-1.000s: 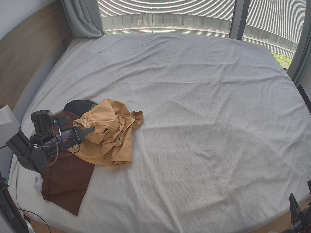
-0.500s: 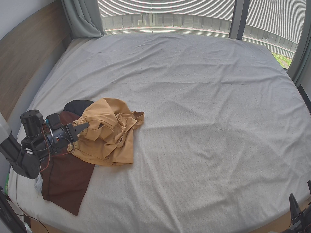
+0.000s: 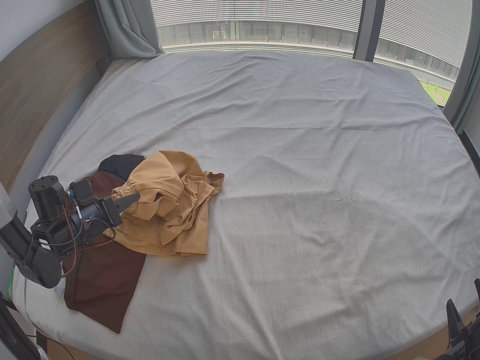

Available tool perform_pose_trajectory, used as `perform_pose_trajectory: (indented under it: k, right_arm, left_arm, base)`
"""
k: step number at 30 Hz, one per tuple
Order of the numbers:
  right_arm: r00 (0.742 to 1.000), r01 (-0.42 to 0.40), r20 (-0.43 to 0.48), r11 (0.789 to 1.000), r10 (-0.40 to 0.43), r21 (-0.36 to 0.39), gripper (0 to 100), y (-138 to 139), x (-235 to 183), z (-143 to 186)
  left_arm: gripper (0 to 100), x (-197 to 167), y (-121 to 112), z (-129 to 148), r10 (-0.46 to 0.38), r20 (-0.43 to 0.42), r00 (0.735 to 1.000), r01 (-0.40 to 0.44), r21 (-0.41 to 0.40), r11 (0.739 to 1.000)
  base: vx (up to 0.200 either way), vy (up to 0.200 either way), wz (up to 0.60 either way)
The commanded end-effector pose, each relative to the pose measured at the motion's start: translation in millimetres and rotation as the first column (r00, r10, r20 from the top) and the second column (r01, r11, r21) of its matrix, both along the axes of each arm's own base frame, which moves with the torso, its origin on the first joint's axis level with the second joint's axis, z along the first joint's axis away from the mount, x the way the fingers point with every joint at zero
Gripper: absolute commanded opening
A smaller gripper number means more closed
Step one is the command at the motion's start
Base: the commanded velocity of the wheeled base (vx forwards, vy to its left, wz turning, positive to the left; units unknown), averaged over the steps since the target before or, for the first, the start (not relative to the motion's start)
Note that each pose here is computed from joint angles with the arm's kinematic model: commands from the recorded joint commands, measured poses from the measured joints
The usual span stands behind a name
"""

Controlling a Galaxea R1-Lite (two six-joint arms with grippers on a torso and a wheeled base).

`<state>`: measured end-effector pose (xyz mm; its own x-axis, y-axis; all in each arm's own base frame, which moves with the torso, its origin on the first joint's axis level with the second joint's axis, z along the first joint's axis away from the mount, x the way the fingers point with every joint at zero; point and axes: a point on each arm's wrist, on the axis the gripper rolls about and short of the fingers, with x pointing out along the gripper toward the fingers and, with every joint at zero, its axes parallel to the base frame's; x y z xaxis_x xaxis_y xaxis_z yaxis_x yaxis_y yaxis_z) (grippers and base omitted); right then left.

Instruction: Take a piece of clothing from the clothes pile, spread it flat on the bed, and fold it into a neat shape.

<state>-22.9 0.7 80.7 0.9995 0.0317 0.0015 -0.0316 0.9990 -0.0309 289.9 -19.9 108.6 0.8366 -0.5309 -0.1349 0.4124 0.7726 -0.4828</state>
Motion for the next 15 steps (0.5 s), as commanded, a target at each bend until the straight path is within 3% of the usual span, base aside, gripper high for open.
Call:
perform_pose_trajectory:
  k: [1,6,10,11,15]
  right_arm:
    - [1.0,-0.001,-0.001,1.0,0.001,0.0,100,0,0,-5]
    - [1.0,-0.001,-0.002,1.0,0.001,0.002,100,0,0,-5]
    - [1.0,-0.001,-0.002,1.0,0.001,0.002,100,0,0,-5]
    - [1.0,-0.001,-0.002,1.0,0.001,0.002,100,0,0,-5]
    - [1.0,-0.001,-0.002,1.0,0.001,0.003,100,0,0,-5]
  left_arm:
    - [0,-7,-3,7,-0.004,0.019,1.0,0.004,-0.003,1.0]
    - [0,-12,-7,16,0.08,0.043,0.996,-0.08,-0.007,0.997]
    - [0,-20,-16,30,0.087,0.041,0.995,-0.083,-0.092,0.992]
    - [0,-25,-21,39,0.075,0.035,0.997,-0.069,-0.156,0.985]
    - [0,-34,-31,49,0.066,0.024,0.998,-0.059,-0.224,0.973]
  base:
    - [0.0,0.0,0.0]
    - [0.0,0.0,0.0]
    - [0.0,0.0,0.0]
    - [0.0,0.0,0.0]
    - [0.0,0.0,0.0]
